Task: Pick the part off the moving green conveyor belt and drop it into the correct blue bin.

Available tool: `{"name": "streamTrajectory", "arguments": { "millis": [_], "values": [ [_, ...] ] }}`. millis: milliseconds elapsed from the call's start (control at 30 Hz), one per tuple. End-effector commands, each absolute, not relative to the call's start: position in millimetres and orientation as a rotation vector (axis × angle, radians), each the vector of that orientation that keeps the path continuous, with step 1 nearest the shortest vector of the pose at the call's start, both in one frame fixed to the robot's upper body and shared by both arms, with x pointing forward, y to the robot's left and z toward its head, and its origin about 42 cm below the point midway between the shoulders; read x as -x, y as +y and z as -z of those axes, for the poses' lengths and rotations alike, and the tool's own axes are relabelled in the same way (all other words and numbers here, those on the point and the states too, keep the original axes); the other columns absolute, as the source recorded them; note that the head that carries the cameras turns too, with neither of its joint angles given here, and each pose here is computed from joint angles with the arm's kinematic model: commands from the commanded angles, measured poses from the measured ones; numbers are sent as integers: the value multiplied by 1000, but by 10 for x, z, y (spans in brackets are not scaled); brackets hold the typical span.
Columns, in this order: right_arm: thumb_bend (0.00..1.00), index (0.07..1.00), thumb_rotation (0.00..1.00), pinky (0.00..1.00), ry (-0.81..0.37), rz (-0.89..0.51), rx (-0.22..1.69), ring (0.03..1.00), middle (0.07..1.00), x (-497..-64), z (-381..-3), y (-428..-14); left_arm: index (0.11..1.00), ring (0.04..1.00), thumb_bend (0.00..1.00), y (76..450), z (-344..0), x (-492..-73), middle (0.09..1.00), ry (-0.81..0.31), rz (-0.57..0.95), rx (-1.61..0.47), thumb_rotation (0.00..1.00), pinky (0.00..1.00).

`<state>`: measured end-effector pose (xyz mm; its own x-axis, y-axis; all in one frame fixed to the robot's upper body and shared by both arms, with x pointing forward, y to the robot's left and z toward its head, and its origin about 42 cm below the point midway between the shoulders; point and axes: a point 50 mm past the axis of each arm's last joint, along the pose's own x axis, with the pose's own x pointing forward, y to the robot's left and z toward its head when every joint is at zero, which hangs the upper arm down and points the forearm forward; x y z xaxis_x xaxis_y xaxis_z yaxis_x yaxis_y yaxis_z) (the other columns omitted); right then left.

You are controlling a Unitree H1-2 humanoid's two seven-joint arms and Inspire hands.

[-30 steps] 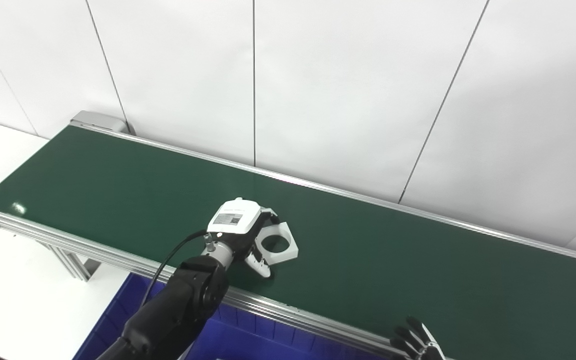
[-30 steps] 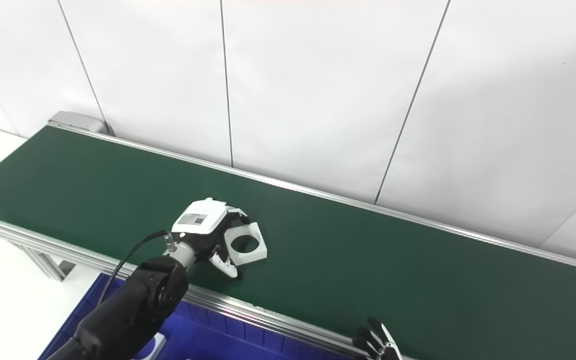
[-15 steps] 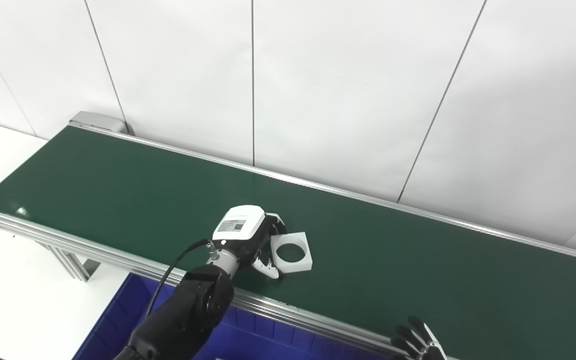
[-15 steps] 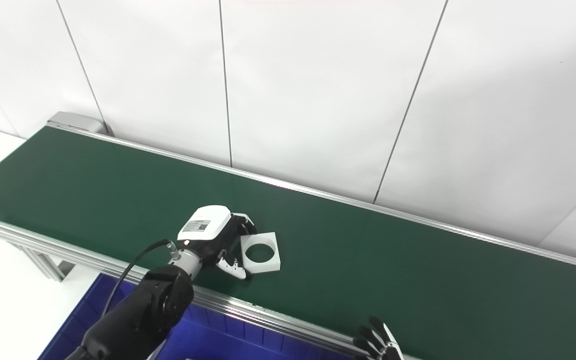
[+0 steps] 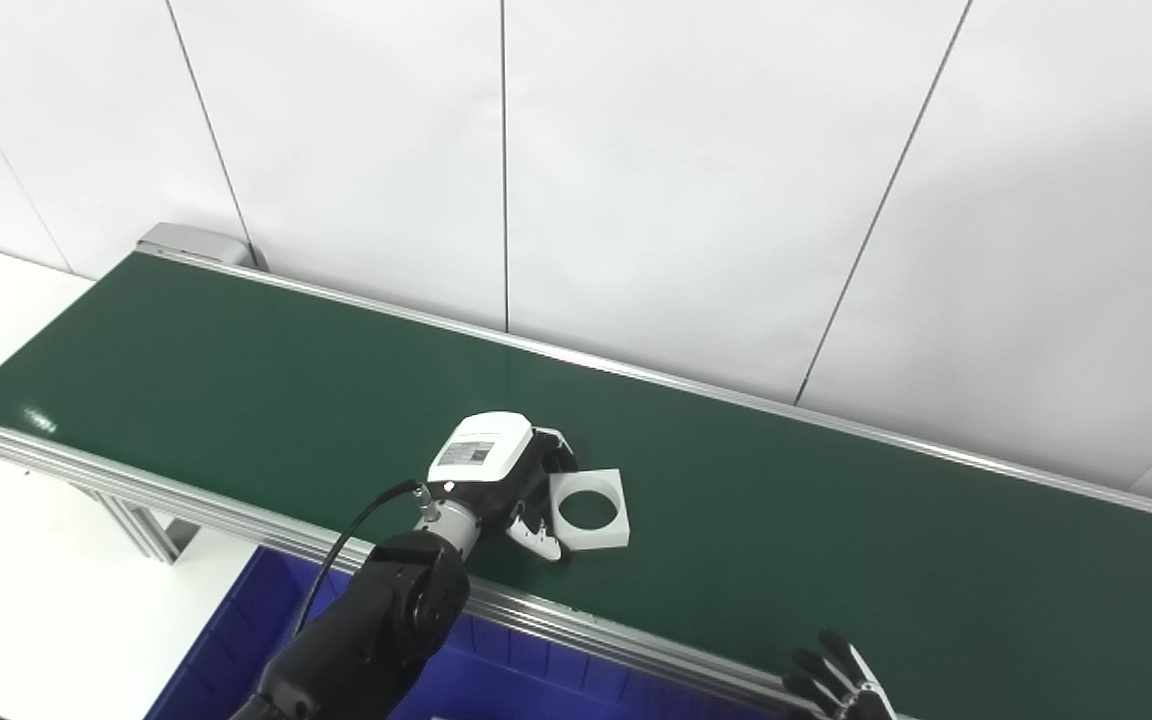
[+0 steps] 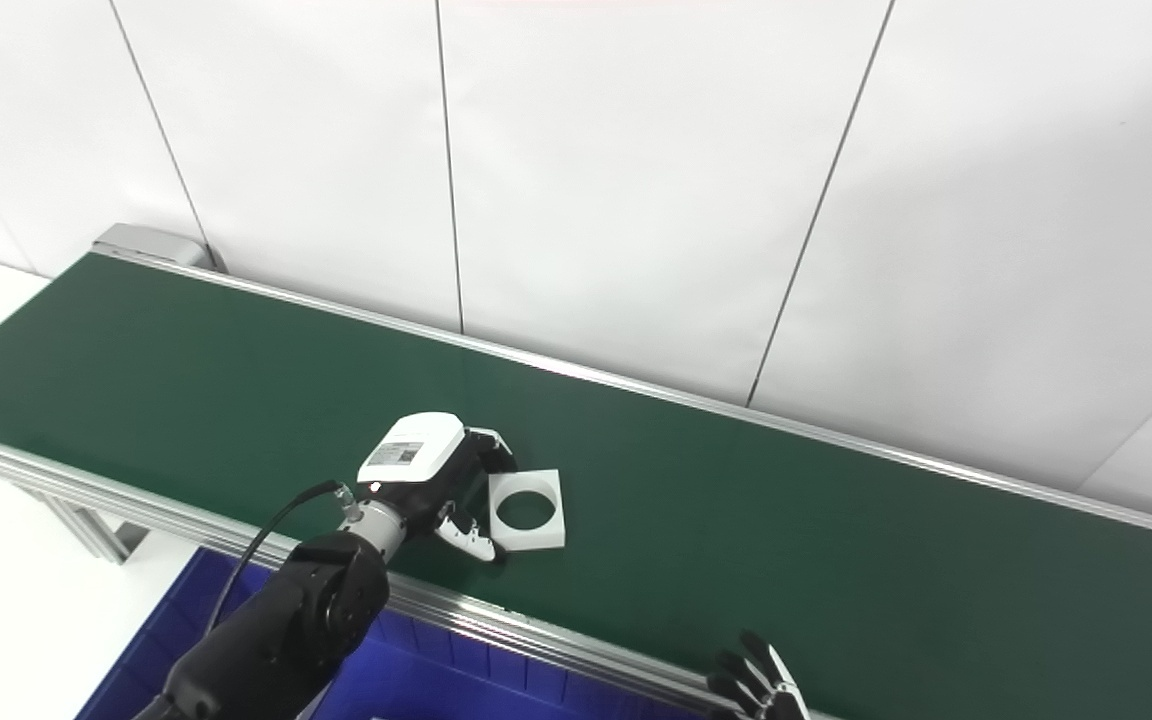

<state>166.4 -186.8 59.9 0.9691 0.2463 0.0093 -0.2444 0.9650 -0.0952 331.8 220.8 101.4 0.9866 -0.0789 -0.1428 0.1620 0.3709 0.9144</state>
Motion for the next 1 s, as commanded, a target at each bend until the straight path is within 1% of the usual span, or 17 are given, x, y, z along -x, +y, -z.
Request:
{"name": "streamTrajectory", "arguments": {
  "millis": [0,67,100,167,233,300,333,433,500,567,600,633,667,700,767,833,967],
  "values": [
    [501,912,689,672,-104,-248,86,785,837,-1690,-720,-1850,485,759,522,2307,-1084,-3312,658,36,109,-1197,51,852],
    [508,913,693,671,-104,-249,85,783,835,-1687,-720,-1850,485,746,521,2305,-1103,-3296,643,22,107,-1185,51,841],
    [501,914,686,670,-105,-252,84,784,836,-1687,-716,-1855,485,726,521,2300,-1125,-3282,616,14,105,-1176,50,818],
    [496,915,673,667,-104,-253,84,783,837,-1686,-714,-1859,485,708,522,2286,-1179,-3252,599,-17,95,-1163,50,796],
    [492,915,668,667,-103,-251,84,783,838,-1684,-717,-1862,484,696,522,2272,-1238,-3224,593,-61,79,-1141,50,788],
    [477,916,654,669,-103,-253,83,784,842,-1684,-715,-1867,484,686,522,2249,-1341,-3190,586,-117,60,-1119,50,808],
    [475,916,651,669,-103,-254,84,785,843,-1683,-713,-1871,484,684,522,2230,-1441,-3165,585,-168,44,-1114,50,811],
    [476,914,653,671,-102,-252,91,786,842,-1681,-716,-1875,471,613,520,2196,-1625,-3114,541,-251,17,-1096,8,783],
    [491,912,669,669,-103,-251,92,784,840,-1680,-716,-1877,478,590,522,2177,-1727,-3089,517,-285,5,-1084,1,781],
    [492,912,671,663,-104,-254,92,781,839,-1679,-717,-1879,483,587,523,2159,-1832,-3067,498,-314,-8,-1073,0,774],
    [495,912,673,661,-104,-254,93,780,839,-1678,-716,-1881,480,602,523,2151,-1877,-3057,504,-324,-13,-1067,0,766],
    [498,911,676,659,-104,-254,92,779,838,-1678,-716,-1882,476,614,522,2143,-1924,-3045,510,-336,-20,-1058,0,753],
    [500,911,675,659,-104,-254,91,779,837,-1679,-716,-1882,474,608,521,2137,-1960,-3034,514,-347,-24,-1053,0,717],
    [500,910,674,659,-104,-255,91,780,837,-1679,-715,-1882,475,600,522,2135,-1995,-3024,512,-361,-27,-1054,0,711],
    [500,911,673,661,-104,-255,90,781,839,-1678,-713,-1882,478,585,522,2132,-2050,-3007,506,-382,-30,-1057,0,719],
    [489,912,661,665,-104,-256,88,782,842,-1678,-711,-1884,488,563,524,2127,-2104,-2983,478,-391,-33,-1053,0,713],
    [483,912,654,660,-105,-254,94,780,839,-1679,-719,-1884,483,585,523,2136,-2167,-2940,495,-399,-34,-1047,0,716]
  ]
}}
